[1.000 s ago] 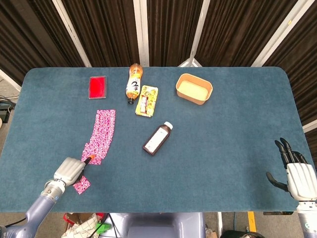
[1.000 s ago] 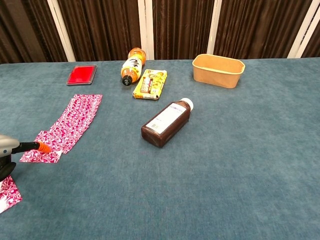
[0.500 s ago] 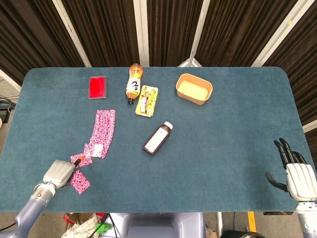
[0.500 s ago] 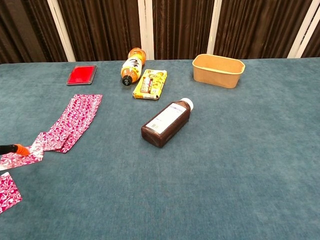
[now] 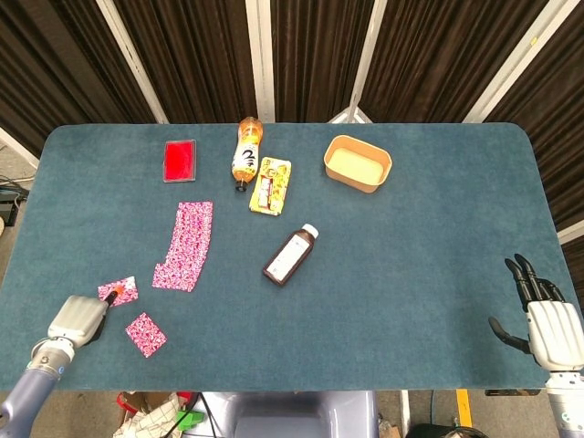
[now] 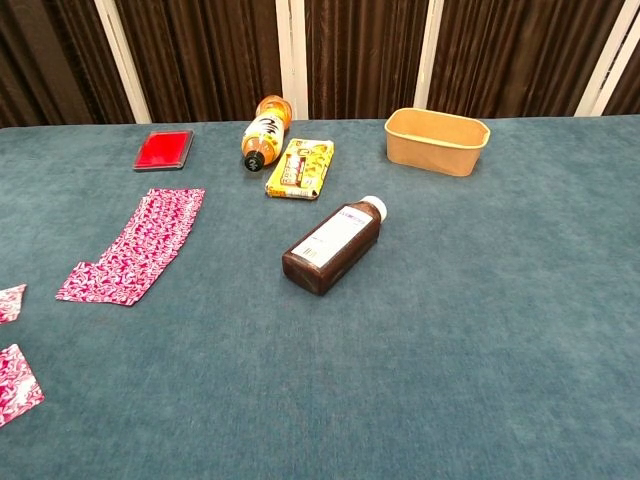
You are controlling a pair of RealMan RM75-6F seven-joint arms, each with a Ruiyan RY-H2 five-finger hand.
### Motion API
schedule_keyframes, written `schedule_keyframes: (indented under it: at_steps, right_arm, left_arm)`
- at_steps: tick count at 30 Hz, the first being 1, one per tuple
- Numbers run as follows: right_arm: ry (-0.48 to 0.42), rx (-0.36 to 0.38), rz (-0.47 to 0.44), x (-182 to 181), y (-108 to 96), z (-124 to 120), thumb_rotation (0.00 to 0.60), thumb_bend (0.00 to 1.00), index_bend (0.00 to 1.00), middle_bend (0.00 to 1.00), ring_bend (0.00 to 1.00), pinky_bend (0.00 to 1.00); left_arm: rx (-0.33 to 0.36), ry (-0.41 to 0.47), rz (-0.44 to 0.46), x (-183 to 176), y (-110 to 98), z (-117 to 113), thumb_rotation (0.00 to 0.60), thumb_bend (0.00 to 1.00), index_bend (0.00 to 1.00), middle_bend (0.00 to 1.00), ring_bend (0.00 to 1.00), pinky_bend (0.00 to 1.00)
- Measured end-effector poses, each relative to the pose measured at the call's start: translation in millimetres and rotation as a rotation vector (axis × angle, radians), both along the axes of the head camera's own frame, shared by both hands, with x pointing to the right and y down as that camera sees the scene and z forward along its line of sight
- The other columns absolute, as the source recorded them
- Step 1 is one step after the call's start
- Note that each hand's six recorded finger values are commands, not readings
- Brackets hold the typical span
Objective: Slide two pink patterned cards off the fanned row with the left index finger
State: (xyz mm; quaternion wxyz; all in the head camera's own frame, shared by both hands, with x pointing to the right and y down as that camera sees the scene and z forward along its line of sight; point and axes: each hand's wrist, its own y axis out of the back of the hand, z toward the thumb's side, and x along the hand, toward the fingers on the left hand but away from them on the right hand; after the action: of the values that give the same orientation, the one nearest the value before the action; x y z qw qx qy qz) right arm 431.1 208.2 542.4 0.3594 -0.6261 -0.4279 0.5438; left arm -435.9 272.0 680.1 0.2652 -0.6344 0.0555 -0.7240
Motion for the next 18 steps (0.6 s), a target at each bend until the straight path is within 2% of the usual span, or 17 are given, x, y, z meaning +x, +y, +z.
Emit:
schedule_keyframes:
  at_steps: [9, 11, 13, 16, 18]
  right_arm:
    - [-0.002, 0.0, 0.003, -0.1, -0.1, 0.5, 0.6, 0.3, 0.0, 0.05, 0.25, 0.24]
    - [-0.001, 0.0, 0.003, -0.4, -0.2, 0.9, 0.6, 0.3, 0.0, 0.05, 0.25, 0.24]
    - [-0.001, 0.0, 0.001, -1.4, -0.1, 1.3, 0.6, 0.3, 0.0, 0.05, 0.25, 0.24]
    - [-0.004, -0.001, -0.002, -2.7, 0.0, 1.8, 0.6, 0.3, 0.0, 0.05, 0.25, 0.24]
    - [-0.004, -0.002, 0.0, -2.3, -0.1, 2.3, 0.6, 0.3, 0.0, 0.05, 0.25, 0.24]
  left_arm:
    - [0.009, -0.046, -0.028, -24.2, -0.6, -6.5, 0.6, 0.99, 0.13, 0.88, 0.83, 0.77]
    - [0.022, -0.032, -0.042, -23.2, -3.5, -8.1, 0.6, 0.9, 0.13, 0.87, 0.82, 0.77]
    - [0.042, -0.006, -0.046, -18.5, -7.5, -10.4, 0.6, 0.69, 0.13, 0.84, 0.78, 0.75]
    - [0.084, 0.051, -0.038, -6.8, -15.6, -16.5, 0.6, 0.47, 0.13, 0.79, 0.73, 0.73]
    - [0.116, 0.094, -0.034, 2.3, -21.3, -22.6, 0.6, 0.4, 0.14, 0.77, 0.7, 0.73]
